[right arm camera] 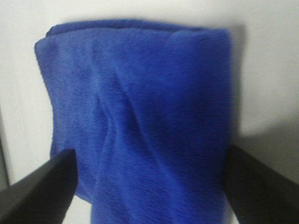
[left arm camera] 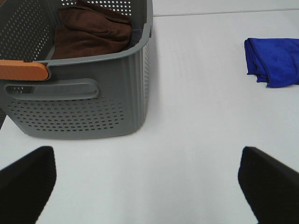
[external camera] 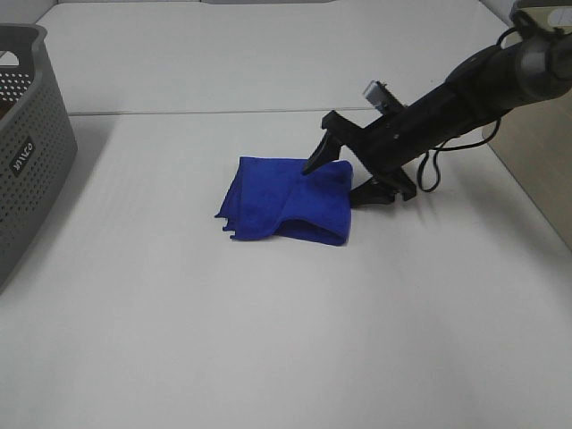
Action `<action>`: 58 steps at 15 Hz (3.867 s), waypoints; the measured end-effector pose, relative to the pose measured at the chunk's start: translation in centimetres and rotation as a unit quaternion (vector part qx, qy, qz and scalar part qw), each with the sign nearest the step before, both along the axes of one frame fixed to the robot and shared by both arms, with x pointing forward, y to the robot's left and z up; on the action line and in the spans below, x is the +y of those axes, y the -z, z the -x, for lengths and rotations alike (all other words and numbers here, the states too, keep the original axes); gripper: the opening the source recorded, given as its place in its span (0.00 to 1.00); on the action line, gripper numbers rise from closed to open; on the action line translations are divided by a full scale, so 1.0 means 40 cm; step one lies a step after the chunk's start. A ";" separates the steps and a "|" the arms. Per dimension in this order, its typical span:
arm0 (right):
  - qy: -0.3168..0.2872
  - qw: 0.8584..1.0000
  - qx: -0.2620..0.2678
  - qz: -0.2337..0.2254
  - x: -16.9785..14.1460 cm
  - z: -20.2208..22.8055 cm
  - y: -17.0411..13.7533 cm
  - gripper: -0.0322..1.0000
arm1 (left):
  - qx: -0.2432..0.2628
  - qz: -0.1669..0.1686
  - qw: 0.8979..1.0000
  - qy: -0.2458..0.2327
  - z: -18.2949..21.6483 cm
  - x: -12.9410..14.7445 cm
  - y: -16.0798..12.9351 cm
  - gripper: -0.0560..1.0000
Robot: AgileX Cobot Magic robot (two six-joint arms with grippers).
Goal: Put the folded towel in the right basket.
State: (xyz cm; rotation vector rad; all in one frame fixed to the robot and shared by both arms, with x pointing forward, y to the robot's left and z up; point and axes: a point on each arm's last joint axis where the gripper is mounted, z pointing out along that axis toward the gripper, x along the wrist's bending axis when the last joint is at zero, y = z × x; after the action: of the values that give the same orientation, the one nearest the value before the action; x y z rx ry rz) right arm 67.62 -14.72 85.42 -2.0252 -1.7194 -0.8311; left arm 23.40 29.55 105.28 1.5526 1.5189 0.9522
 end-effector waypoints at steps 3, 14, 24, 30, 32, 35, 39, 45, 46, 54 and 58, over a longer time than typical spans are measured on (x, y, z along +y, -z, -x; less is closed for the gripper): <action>0.000 1.000 0.012 -0.019 0.114 0.033 0.037 0.43 | 0.000 0.000 1.000 0.000 0.000 0.000 0.000 0.99; -0.042 0.995 -0.073 -0.048 0.146 0.025 -0.109 0.09 | 0.000 0.000 1.000 0.000 0.000 0.000 0.000 0.99; 0.037 0.951 -0.305 -0.016 -0.447 0.071 -0.706 0.09 | 0.000 0.000 1.000 0.000 0.000 0.000 0.000 0.99; 0.165 0.907 -0.330 0.203 -0.743 0.117 -0.706 0.09 | 0.000 0.000 1.000 0.000 0.000 0.000 0.000 0.99; 0.164 0.909 -0.302 0.237 -0.770 0.098 -0.654 0.09 | 0.000 0.000 1.000 0.000 0.000 0.000 0.000 0.99; 0.177 0.922 -0.242 0.245 -0.797 0.072 -0.567 0.40 | 0.000 0.000 1.000 0.000 0.000 0.000 0.000 0.99; 0.176 0.925 -0.223 0.252 -0.800 0.073 -0.552 0.95 | 0.000 0.000 1.000 0.000 0.000 0.000 0.000 0.99; 0.064 0.930 -0.254 0.258 -0.488 0.041 -0.680 0.97 | 0.000 0.000 1.000 0.000 0.000 0.000 0.000 0.99; 0.046 0.931 -0.246 0.267 -0.435 0.052 -0.700 0.97 | 0.000 0.000 1.000 0.000 0.000 0.000 0.000 0.99; 0.020 0.939 -0.232 0.254 -0.344 0.217 -0.769 0.97 | 0.000 0.000 1.000 0.000 0.000 0.000 0.000 0.99; 0.031 0.930 -0.255 0.262 -0.347 0.439 -0.725 0.96 | 0.000 0.000 1.000 0.000 0.000 0.000 0.000 0.99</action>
State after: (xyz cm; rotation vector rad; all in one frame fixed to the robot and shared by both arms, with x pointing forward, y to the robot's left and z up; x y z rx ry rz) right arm 50.07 -28.59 114.40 -2.3491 -2.3826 -1.0800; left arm 23.40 29.55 105.28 1.5526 1.5189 0.9522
